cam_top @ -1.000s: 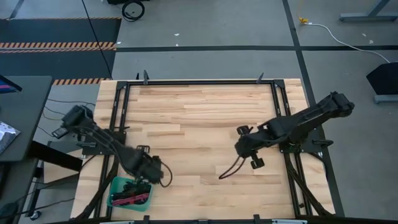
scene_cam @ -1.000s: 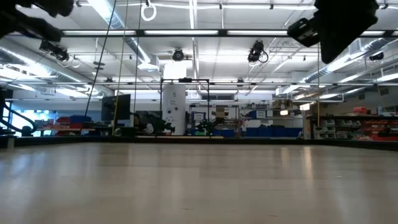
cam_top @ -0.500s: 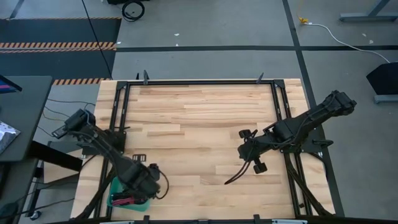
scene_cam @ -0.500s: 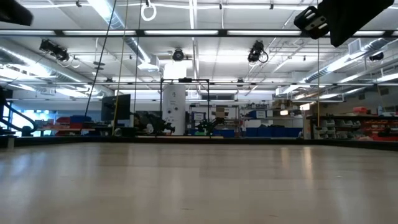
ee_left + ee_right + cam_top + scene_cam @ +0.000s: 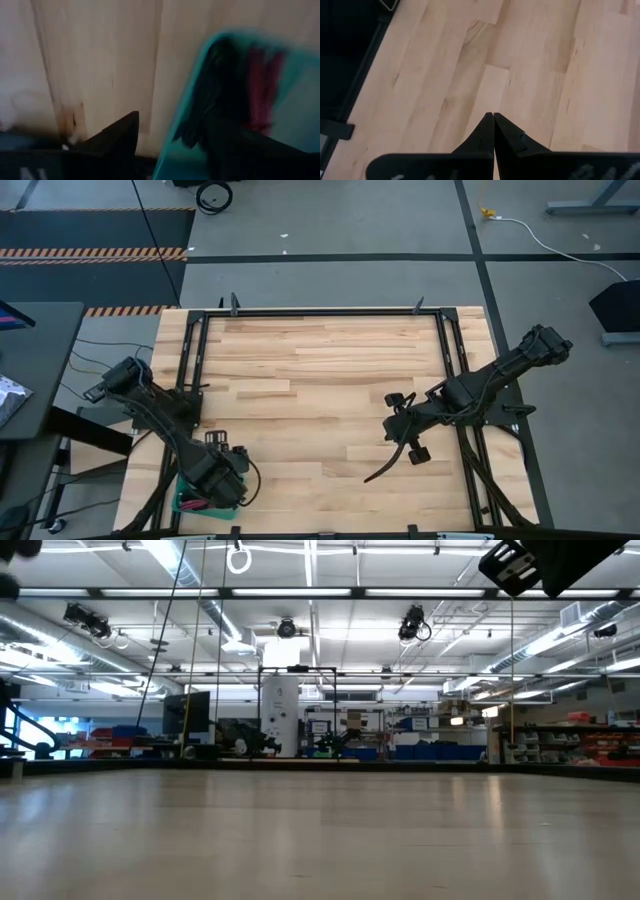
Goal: Pick and place USB-C Cables
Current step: Move the green bin to the center of the table
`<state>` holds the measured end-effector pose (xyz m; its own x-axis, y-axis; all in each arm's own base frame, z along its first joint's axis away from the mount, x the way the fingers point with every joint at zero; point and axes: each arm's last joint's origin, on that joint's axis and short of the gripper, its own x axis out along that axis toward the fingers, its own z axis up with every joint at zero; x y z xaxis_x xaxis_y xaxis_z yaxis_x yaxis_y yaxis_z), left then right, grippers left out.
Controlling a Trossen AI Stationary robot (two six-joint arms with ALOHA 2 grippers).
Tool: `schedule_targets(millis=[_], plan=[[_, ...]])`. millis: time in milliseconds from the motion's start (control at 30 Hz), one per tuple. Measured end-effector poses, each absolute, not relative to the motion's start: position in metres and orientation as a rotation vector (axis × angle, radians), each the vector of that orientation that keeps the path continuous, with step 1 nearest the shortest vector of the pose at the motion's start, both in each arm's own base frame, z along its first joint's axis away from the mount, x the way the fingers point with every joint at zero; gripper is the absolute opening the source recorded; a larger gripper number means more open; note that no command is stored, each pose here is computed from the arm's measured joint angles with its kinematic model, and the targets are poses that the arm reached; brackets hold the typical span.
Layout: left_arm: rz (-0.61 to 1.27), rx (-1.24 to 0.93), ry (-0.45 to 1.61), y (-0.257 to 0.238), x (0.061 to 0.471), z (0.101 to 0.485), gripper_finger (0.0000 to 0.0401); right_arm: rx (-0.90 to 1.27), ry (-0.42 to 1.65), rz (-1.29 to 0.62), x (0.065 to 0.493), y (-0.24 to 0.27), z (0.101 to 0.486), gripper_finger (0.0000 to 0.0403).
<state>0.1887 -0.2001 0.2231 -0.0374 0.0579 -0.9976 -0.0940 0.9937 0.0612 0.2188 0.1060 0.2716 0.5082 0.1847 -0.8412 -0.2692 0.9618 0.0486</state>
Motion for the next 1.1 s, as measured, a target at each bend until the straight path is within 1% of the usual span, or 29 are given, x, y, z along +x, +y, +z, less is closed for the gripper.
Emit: schedule_targets(millis=[167,300,367,467,600,633,800,967,1100], plan=[[0.099,-0.058,1.685,-0.194,0.180,0.194,0.0229,-0.103,0.997,0.300,0.216,0.112,0.272,0.0003],[0.067,-0.046,1.677,-0.190,0.176,0.173,0.0197,-0.105,0.996,0.305,0.216,0.113,0.272,0.0003],[0.047,-0.048,1.667,-0.187,0.175,0.163,0.0169,-0.103,0.990,0.306,0.216,0.114,0.272,0.0003],[0.044,-0.077,1.662,-0.180,0.176,0.152,0.0111,-0.100,0.978,0.308,0.217,0.114,0.273,0.0003],[0.060,-0.091,1.650,-0.168,0.185,0.148,0.0024,-0.099,0.973,0.309,0.217,0.114,0.273,0.0003],[0.062,-0.088,1.639,-0.164,0.189,0.148,0.0014,-0.099,0.973,0.309,0.217,0.114,0.273,0.0003],[0.054,-0.058,1.538,-0.137,0.218,0.148,0.0016,-0.099,0.973,0.308,0.217,0.114,0.273,0.0003],[0.095,-0.102,1.346,-0.090,0.259,0.150,0.0007,-0.062,0.958,0.323,0.219,0.116,0.274,0.0003],[0.124,-0.128,1.222,-0.046,0.282,0.153,0.0007,-0.063,0.956,0.345,0.217,0.119,0.275,0.0003]])
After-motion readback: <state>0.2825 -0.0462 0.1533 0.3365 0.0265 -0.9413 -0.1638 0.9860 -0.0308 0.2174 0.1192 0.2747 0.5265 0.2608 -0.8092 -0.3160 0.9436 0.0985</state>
